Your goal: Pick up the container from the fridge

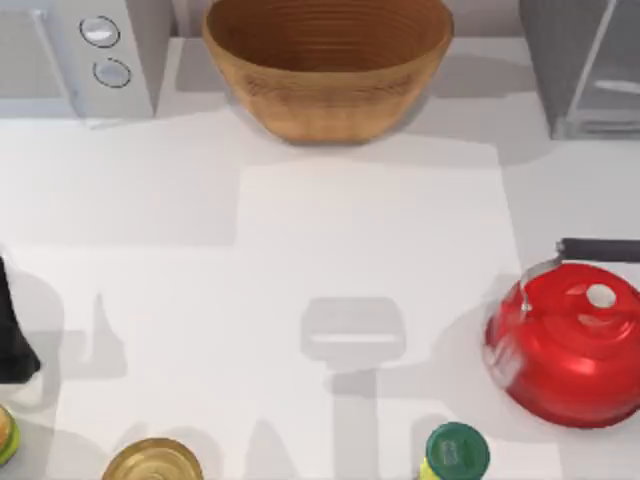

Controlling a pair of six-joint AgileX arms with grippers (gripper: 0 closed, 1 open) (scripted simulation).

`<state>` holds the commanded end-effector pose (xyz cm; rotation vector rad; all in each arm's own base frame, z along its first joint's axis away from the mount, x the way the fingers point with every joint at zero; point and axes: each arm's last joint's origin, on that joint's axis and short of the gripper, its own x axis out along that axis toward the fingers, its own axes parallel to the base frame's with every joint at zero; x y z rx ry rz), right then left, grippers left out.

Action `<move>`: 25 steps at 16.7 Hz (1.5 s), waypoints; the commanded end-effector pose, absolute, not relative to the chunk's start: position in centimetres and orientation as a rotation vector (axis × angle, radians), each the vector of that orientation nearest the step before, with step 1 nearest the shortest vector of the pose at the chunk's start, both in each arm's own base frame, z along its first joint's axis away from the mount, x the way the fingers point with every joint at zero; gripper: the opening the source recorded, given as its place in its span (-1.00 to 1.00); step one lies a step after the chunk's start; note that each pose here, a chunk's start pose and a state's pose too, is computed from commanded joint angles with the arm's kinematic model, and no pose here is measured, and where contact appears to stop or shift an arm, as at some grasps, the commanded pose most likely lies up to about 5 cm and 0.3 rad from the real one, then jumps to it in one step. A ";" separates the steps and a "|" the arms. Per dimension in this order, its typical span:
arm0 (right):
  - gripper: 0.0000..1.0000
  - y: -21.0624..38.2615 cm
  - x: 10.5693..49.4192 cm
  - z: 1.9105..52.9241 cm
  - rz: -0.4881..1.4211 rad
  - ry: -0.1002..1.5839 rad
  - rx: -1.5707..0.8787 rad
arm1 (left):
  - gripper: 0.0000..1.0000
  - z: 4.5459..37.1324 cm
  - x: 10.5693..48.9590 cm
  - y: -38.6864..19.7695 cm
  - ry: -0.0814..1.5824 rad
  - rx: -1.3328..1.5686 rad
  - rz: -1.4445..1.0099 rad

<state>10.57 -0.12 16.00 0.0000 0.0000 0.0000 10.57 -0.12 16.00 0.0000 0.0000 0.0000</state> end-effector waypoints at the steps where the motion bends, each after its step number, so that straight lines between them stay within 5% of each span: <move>1: 1.00 -0.1 10.6 16.0 0.000 0.000 0.000 | 1.00 16.0 10.6 -0.1 0.000 0.000 0.000; 13: 1.00 -2.8 15.1 18.4 -0.019 -0.049 -0.016 | 1.00 16.0 10.6 -0.1 0.000 0.000 0.000; 25: 1.00 -9.4 20.3 11.9 -0.003 0.016 0.009 | 1.00 16.0 10.6 -0.1 0.000 0.000 0.000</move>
